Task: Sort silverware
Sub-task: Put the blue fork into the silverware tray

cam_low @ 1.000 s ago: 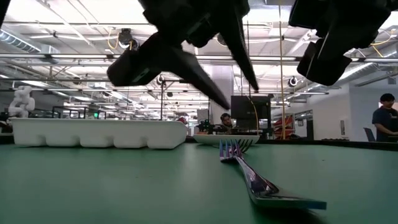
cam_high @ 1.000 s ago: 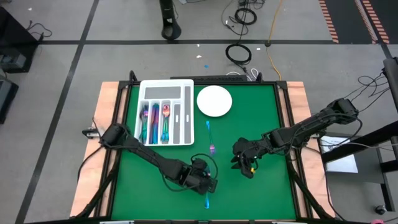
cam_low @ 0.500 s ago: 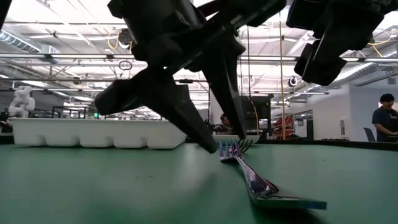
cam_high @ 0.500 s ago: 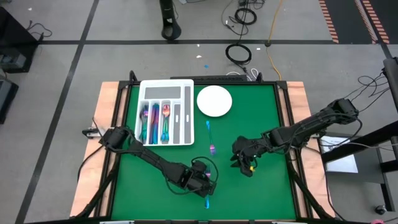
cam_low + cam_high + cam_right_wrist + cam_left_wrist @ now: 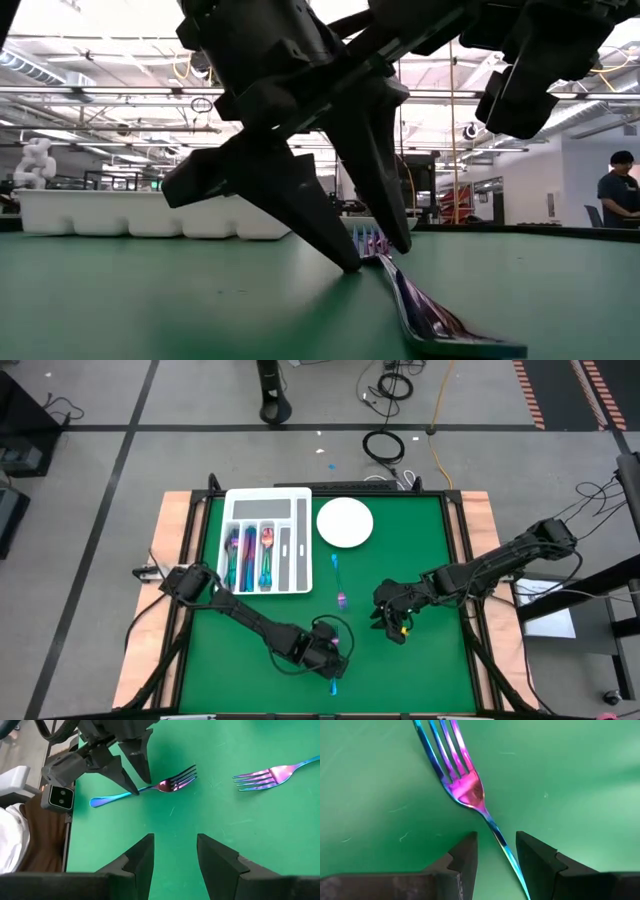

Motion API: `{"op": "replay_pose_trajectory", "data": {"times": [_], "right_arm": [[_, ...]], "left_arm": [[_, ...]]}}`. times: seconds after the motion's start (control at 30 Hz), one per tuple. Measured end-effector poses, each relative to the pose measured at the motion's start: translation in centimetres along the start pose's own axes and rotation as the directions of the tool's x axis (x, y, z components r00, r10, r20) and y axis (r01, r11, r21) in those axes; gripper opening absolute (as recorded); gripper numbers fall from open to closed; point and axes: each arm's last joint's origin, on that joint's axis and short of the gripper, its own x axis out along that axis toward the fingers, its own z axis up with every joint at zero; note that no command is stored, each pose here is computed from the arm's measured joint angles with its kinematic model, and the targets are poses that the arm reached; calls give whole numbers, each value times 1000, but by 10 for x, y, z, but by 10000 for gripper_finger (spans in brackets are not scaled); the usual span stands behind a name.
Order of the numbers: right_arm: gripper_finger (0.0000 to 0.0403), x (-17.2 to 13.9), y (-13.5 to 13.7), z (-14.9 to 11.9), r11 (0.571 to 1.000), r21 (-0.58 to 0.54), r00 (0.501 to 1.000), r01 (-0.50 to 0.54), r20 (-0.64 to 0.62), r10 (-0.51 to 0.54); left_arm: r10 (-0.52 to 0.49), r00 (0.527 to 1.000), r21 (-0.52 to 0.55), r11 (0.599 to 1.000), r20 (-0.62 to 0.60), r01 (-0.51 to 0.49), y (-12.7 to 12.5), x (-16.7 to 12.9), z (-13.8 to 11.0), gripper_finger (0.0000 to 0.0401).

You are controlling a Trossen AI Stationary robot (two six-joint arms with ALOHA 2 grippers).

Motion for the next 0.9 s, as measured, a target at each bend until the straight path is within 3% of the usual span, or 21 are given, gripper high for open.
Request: {"op": "replay_pose_trajectory", "data": {"times": [0.57,0.77,0.9], "right_arm": [[137,0,0,0,1000,0,1000,-1,1,1],[137,0,0,0,1000,1,1000,-1,1,1],[137,0,0,0,1000,0,1000,-1,-1,1]], "left_arm": [[88,996,252,964,-23,-79,-4,-6,13,136],[196,981,280,942,-9,-186,5,-8,24,136],[212,977,285,938,-20,-197,6,-11,24,136]]}}
